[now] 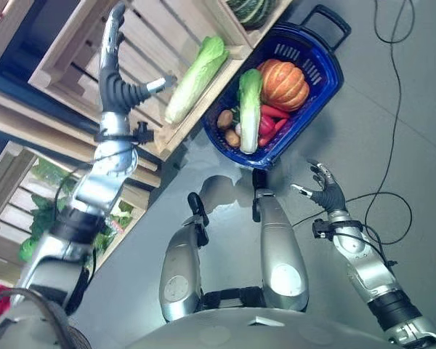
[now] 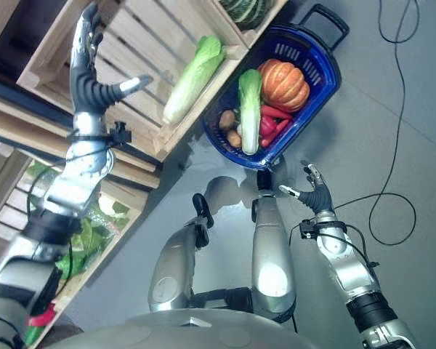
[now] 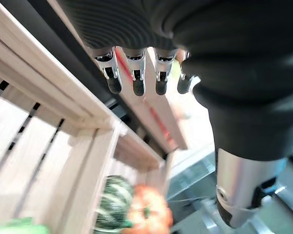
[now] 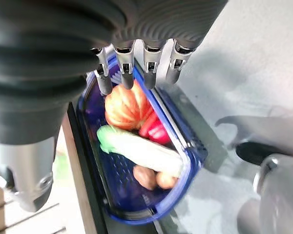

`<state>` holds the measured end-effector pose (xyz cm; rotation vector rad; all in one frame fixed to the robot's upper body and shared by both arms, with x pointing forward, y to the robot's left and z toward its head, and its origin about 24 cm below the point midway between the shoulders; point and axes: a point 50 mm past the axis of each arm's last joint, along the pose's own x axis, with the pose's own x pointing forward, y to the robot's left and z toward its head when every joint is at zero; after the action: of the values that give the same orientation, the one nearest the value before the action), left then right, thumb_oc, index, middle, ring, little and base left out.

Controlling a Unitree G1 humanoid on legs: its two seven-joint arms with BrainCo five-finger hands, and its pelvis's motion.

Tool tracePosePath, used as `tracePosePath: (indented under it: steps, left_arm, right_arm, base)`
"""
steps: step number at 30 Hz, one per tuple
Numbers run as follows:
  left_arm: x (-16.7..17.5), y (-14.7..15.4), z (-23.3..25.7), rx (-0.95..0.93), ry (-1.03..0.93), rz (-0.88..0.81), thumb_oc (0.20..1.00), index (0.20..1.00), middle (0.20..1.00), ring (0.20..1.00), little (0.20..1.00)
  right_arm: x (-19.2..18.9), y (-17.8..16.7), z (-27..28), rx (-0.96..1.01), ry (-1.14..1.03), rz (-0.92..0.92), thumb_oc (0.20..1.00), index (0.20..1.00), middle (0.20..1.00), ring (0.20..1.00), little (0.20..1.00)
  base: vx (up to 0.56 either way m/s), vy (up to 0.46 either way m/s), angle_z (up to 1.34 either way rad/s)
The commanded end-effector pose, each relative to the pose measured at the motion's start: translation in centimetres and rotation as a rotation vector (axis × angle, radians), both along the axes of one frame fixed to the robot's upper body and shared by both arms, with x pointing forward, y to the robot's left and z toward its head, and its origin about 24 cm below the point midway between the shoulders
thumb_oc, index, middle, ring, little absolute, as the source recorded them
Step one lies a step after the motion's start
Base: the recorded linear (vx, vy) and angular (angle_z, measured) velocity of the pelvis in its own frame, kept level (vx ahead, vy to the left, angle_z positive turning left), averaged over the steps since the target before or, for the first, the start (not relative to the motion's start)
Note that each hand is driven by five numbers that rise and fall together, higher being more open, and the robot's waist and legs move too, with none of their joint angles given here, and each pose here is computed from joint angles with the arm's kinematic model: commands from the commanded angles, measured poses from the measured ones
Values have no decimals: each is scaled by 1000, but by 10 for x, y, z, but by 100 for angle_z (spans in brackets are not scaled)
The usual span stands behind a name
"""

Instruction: Pick up fruits and vegetables into the basket

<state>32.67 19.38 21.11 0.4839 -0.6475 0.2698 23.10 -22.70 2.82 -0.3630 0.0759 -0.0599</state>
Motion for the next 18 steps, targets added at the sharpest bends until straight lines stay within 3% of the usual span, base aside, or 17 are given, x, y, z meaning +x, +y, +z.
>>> tracePosePath:
  steps: [1,8,18]
  left_arm:
    - [5,19,14,13,-12,143,1000,1000,1000,1000,1000]
    - [43,39,5,-35,148,363,1000,1000,1000,1000,1000]
    - [61,79,-31,-9,484,605,1000,1000,1000,1000,1000]
  right_arm:
    - [-8,4,6,-19,-17,45,1000,1000,1000,1000,1000]
    - [-6,6,7,-22,-8,64,1000,1000,1000,1000,1000]
    - [5,11,8,-35,-9,83,1000,1000,1000,1000,1000]
  base:
    - [23,54,-20]
    - [32,26,-18]
    - [-7,20,-9]
